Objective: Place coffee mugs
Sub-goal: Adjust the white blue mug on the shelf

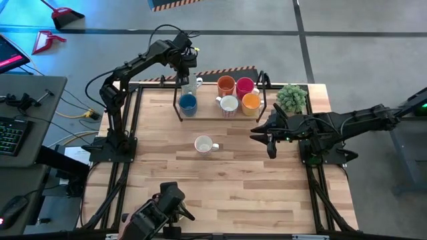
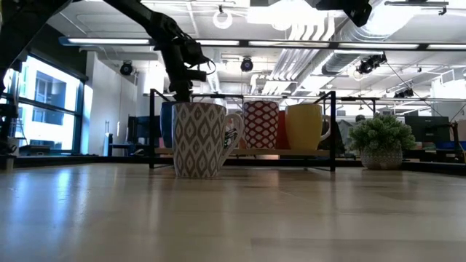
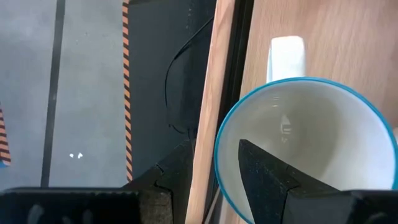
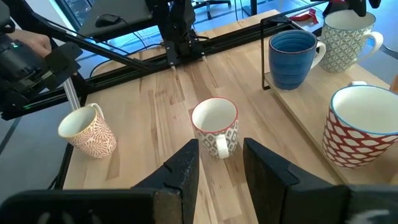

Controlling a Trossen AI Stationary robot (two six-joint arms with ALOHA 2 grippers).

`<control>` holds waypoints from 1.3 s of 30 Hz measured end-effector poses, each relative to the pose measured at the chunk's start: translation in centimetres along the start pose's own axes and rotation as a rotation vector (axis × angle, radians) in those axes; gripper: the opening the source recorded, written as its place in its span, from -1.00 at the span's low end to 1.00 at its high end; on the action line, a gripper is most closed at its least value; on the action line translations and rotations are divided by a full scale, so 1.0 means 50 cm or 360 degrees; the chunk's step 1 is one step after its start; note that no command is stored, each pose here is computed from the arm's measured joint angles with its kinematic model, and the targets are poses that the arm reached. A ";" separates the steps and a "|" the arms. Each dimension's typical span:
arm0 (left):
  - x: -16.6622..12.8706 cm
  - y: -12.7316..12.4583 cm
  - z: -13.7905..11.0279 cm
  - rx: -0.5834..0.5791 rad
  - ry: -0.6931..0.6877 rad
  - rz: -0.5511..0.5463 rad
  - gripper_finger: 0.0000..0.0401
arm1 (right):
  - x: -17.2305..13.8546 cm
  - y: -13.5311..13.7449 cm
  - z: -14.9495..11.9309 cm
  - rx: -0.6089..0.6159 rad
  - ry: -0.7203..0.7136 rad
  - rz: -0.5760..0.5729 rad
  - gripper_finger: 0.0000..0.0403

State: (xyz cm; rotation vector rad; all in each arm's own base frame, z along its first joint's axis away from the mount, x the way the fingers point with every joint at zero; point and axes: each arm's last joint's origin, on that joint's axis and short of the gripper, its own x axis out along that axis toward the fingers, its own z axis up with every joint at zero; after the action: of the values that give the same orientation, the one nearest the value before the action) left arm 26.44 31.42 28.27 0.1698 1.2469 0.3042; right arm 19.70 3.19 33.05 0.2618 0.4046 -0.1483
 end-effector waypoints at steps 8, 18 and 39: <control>0.020 -0.005 -0.004 -0.0009 0.0060 -0.0061 -0.40 | 0.000 0.000 0.000 -0.0004 0.0003 0.0008 -0.48; 0.030 -0.011 0.007 0.0024 0.0046 -0.0051 -0.40 | 0.000 0.001 -0.001 -0.0005 0.0013 0.0026 -0.48; 0.029 -0.009 0.012 -0.0038 -0.0005 -0.0045 -0.96 | 0.000 0.000 -0.004 -0.0024 0.0042 0.0029 -0.48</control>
State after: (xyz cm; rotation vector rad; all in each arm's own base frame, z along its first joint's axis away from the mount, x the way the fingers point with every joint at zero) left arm 27.48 31.49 27.03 0.1321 1.2411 0.2937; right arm 19.63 3.25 32.88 0.2528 0.4292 -0.1239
